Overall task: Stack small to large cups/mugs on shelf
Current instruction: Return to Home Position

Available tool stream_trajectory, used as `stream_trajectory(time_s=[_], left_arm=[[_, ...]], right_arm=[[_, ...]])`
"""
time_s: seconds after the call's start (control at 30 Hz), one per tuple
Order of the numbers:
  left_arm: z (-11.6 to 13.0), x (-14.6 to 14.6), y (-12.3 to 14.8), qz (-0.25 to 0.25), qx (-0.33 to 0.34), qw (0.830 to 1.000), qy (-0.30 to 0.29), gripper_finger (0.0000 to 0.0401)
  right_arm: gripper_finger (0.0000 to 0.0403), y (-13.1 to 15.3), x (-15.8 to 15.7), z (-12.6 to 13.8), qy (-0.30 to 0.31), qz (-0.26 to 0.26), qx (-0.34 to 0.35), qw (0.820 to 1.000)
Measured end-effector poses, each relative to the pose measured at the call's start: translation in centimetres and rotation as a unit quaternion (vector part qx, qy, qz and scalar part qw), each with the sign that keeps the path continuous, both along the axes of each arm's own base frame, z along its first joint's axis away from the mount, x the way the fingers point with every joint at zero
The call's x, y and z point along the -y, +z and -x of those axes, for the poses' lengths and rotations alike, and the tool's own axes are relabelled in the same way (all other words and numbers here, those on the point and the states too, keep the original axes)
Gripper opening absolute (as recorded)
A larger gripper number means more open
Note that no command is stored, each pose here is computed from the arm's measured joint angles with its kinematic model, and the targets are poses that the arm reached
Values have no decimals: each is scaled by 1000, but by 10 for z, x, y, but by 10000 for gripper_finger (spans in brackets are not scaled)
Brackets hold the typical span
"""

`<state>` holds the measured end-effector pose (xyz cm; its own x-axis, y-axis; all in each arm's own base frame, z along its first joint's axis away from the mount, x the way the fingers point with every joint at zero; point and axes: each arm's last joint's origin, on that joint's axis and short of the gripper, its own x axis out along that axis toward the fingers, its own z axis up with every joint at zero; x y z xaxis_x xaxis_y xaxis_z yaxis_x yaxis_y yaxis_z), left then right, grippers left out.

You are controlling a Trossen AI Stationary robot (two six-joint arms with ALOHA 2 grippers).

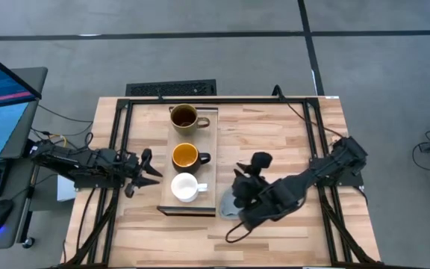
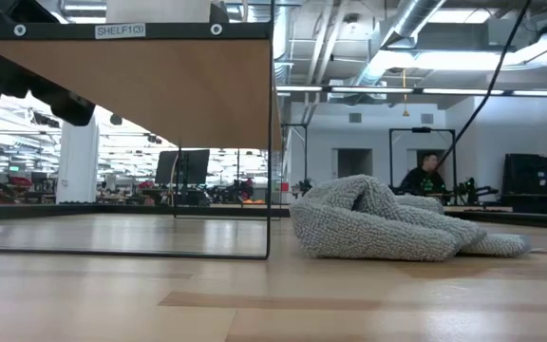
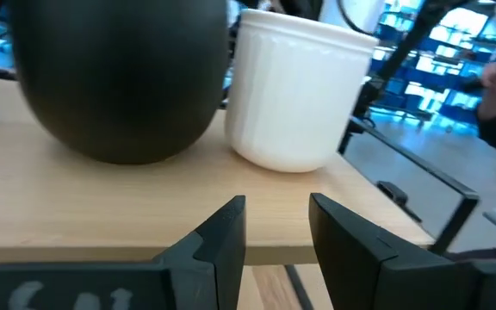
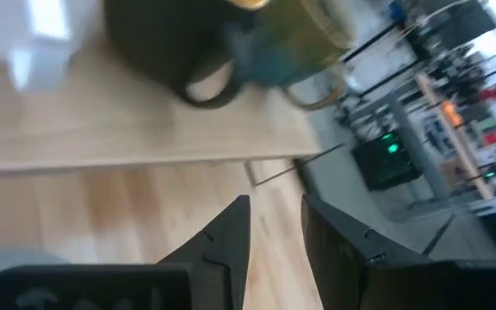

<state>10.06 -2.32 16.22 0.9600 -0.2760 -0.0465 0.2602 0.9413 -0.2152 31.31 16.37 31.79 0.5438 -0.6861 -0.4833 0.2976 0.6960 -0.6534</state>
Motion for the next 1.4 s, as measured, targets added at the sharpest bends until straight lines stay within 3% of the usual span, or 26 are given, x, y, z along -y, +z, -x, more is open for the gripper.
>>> stream_trajectory(time_s=[0.23,0.53,0.73,0.93,1.2,1.4], left_arm=[[2,2,9,-12,14,999,-36,119],[5,1,26,-65,43,996,-37,119],[5,0,24,-72,30,997,-21,119],[7,-2,25,-70,37,997,-17,119],[13,-6,28,-64,35,997,-8,119],[13,-9,29,-76,44,996,-5,119]], right_arm=[[128,3,20,28,-9,11,29,999],[127,-31,50,55,0,-2,69,998],[127,-52,66,62,37,-31,118,992],[127,-64,85,62,107,-78,164,978],[127,-81,103,79,106,-89,206,969],[127,-99,111,94,138,-126,249,950]])
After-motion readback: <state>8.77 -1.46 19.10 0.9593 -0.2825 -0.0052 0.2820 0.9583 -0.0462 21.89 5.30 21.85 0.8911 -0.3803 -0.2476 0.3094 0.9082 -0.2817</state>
